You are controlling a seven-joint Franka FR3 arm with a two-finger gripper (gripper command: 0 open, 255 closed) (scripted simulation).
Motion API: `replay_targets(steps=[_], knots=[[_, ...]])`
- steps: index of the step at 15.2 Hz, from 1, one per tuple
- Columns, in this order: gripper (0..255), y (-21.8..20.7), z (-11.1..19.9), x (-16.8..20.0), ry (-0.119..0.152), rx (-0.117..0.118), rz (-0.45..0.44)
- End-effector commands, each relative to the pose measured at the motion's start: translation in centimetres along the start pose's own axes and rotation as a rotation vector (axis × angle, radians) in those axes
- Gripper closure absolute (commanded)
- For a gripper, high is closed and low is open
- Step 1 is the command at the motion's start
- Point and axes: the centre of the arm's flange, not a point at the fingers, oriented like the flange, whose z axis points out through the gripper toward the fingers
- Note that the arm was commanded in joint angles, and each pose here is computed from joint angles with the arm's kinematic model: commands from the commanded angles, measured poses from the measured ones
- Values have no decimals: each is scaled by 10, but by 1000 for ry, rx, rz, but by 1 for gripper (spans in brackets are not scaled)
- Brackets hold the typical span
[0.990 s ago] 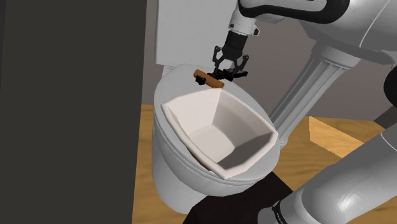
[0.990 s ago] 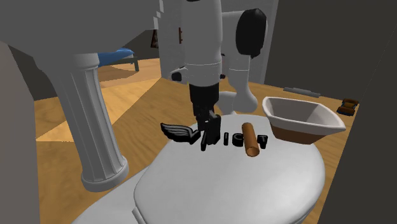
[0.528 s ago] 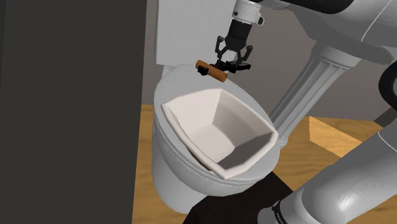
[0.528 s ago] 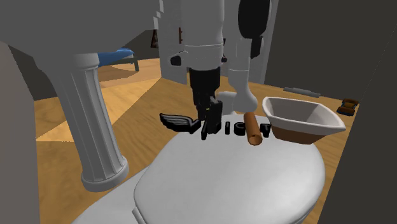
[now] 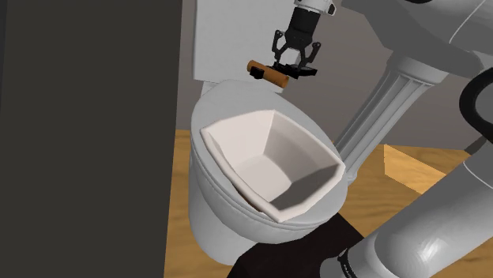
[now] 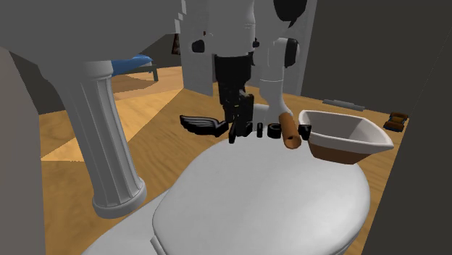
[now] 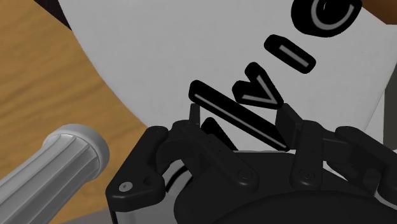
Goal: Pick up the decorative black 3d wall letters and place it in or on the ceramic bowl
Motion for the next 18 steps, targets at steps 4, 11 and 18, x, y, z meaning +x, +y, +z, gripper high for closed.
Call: replay_targets(steps=[4,11,18], knots=[[255,0,-26,-2,0,0,0],[255,2,-45,-43,0,0,0],[255,3,-41,-135,0,0,0]])
